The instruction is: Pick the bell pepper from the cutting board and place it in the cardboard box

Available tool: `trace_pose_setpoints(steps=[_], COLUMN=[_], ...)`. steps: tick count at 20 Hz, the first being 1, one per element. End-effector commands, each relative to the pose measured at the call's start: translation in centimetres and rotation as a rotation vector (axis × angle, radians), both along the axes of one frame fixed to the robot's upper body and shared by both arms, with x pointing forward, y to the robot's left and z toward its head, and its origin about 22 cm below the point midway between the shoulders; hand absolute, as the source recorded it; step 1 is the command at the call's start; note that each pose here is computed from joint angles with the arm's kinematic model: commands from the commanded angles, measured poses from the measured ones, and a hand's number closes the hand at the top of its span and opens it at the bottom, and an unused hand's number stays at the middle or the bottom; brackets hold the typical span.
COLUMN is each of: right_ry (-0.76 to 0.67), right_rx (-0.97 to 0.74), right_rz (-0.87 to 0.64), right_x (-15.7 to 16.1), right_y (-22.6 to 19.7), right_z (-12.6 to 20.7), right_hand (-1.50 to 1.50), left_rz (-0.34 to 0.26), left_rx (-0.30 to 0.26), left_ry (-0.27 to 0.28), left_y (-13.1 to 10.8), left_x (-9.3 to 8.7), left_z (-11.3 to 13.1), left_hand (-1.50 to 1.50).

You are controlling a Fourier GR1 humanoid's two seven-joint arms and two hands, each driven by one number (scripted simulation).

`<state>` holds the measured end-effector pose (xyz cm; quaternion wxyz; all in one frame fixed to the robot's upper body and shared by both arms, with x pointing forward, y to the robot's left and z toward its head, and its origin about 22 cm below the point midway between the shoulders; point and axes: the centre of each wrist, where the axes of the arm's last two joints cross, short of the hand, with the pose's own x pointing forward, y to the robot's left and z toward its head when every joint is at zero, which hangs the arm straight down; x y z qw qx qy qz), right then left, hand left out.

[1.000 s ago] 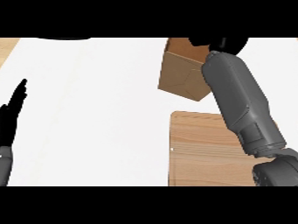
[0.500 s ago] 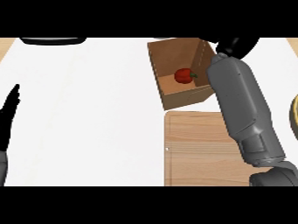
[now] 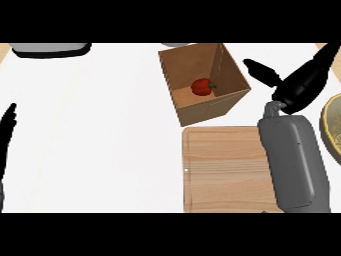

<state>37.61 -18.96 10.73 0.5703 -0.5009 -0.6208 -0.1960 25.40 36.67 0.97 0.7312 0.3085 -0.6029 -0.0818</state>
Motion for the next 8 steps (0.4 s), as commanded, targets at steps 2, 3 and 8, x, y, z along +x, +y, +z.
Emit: trace_pose_setpoints(steps=[2,3,8], right_ry=[0.027,0.032,0.12], right_rx=[0.004,0.01,-0.017], right_rz=[-0.004,-0.011,0.056], right_x=[-6.8,-8.0,-15.6], right_y=[-1.9,-1.7,-3.0], right_z=[-0.5,-0.1,0.1], right_hand=[-1.5,-1.5,-1.5], left_rz=[0.018,-0.002,0.007], left_rx=[0.002,0.018,0.0], left_ry=[-0.002,-0.008,-0.012], left_y=[0.4,0.3,1.1], left_x=[-0.8,-1.1,-1.0], left_z=[0.0,0.3,0.1], left_hand=[0.0,0.0,0.0])
